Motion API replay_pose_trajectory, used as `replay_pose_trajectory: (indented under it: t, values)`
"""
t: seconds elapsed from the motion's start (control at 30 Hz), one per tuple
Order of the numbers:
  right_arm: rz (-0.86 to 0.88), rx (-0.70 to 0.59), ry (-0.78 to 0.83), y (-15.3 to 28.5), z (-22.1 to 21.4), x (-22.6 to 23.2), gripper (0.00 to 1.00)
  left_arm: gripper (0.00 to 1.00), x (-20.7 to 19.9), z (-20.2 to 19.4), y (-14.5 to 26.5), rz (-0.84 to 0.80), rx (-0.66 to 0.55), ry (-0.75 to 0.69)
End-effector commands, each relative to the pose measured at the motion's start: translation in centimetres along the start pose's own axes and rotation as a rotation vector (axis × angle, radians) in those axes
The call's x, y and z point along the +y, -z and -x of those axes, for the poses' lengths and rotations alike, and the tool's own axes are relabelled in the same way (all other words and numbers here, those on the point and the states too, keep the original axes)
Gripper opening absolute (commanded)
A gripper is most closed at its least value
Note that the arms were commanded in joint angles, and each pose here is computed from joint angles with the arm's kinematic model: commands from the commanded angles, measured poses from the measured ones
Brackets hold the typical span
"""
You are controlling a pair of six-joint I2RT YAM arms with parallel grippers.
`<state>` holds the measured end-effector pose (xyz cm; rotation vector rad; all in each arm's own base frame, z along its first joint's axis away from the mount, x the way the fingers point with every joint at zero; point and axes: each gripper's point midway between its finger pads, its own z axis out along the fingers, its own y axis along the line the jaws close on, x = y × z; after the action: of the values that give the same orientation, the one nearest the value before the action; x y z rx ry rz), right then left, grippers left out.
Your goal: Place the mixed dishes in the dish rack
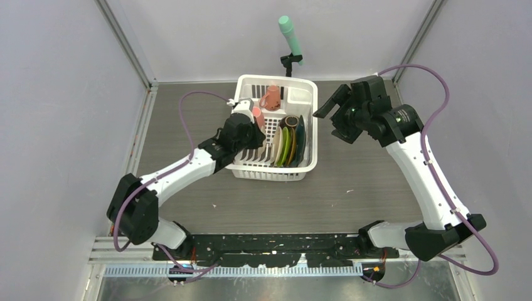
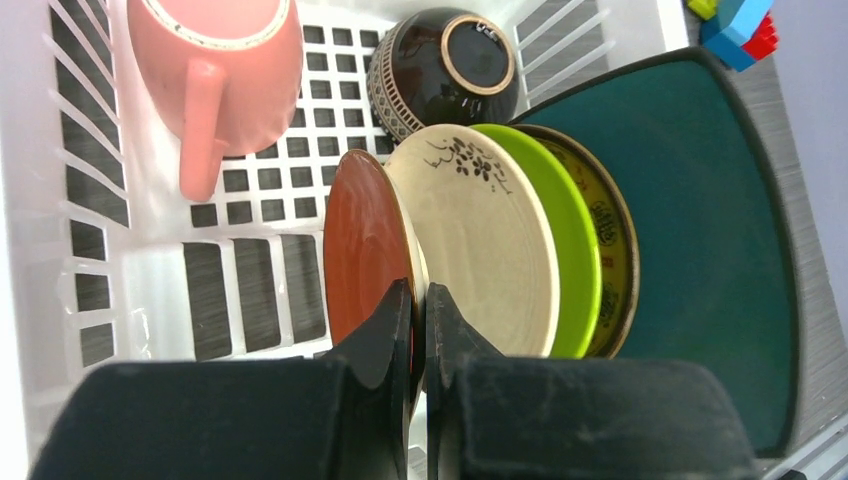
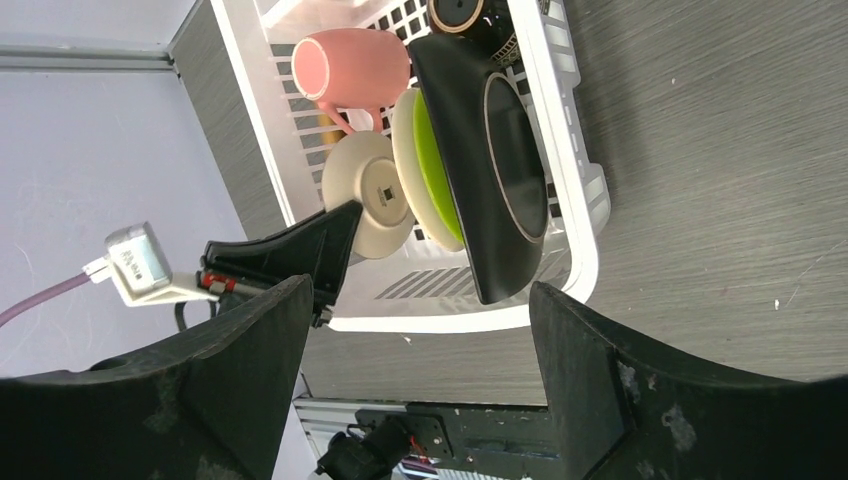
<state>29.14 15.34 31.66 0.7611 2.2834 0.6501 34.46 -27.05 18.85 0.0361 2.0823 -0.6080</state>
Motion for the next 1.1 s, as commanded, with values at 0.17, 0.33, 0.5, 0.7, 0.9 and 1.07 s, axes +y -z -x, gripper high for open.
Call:
replay_pose_trajectory:
  t: [0.17,0.33,0.5,0.7,0.9,1.07]
  values:
    - [0.027,-0.024,0.007,0.0,0.7,0.5,0.85,0.07,-0.2,0.2,-1.7,0.027,0.003,0.038]
    - [0.031,-0.024,0.013,0.1,0.8,0.4,0.85,0.01,0.0,-1.3,-2.2,0.045,0.082,0.04]
    - [0.03,-0.025,0.015,0.2,0.9,0.2,0.85,0.47,-0.6,-1.1,-2.2,0.012,0.1,0.006]
    - [0.016,-0.042,0.071,0.3,1.4,-0.8,0.87,0.99,-1.2,1.2,0.0,-0.012,0.038,-0.021]
    - [-0.087,-0.218,0.173,0.2,3.7,-4.8,0.83,1.0,0.8,5.7,4.2,0.039,-0.066,-0.116]
    - [-0.045,-0.465,0.294,-0.6,5.7,-7.2,0.79,1.0,8.1,11.0,8.0,0.194,-0.218,-0.035]
